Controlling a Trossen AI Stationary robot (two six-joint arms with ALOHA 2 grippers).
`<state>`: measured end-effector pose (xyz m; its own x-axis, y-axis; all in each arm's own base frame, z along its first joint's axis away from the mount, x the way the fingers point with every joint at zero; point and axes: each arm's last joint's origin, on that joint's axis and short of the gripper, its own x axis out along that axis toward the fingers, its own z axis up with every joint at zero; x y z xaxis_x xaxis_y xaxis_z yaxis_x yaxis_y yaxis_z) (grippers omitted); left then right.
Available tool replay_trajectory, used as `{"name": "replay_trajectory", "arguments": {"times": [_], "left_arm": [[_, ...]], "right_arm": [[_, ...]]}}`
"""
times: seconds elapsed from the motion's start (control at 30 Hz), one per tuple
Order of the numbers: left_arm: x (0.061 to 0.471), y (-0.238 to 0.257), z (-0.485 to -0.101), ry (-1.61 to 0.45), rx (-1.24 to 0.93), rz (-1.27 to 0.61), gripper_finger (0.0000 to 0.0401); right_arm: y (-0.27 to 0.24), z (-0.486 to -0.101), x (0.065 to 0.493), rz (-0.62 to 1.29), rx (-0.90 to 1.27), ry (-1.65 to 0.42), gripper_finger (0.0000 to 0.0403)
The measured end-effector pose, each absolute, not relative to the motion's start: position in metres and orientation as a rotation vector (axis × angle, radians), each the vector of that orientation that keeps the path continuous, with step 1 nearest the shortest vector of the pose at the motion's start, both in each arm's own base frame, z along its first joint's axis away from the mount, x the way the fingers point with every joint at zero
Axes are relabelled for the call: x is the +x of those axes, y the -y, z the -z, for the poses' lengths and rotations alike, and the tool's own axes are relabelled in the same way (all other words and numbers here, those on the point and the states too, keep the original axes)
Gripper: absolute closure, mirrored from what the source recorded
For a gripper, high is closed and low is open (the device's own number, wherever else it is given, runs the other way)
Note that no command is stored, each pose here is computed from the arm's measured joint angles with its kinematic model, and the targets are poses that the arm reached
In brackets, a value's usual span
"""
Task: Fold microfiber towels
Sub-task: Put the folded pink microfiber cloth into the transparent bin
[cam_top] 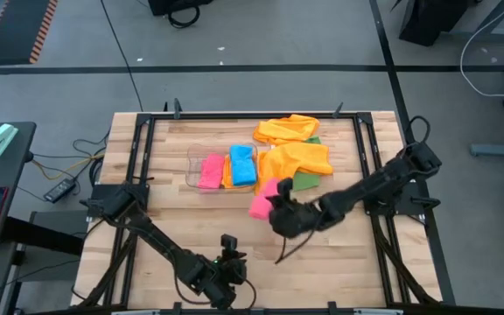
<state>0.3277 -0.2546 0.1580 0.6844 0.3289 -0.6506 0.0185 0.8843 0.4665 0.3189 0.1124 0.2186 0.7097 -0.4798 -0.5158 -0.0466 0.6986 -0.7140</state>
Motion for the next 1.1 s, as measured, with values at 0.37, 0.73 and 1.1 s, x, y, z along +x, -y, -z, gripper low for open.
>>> {"name": "replay_trajectory", "arguments": {"times": [0.37, 0.73, 1.1], "left_arm": [[0.316, 0.197, -0.172, -0.66, 0.377, 0.11, 0.0389], [0.252, 0.141, -0.198, -0.437, 0.355, 0.133, 0.039], [0.207, 0.098, -0.212, -0.231, 0.287, 0.07, 0.0388]], "right_arm": [[-0.036, -0.25, 0.347, 0.187, -0.91, -0.63, 0.0362], [0.025, -0.259, 0.359, -0.035, -1.243, -0.468, 0.0362], [0.063, -0.262, 0.361, -0.072, -1.279, -0.336, 0.0362]]}}
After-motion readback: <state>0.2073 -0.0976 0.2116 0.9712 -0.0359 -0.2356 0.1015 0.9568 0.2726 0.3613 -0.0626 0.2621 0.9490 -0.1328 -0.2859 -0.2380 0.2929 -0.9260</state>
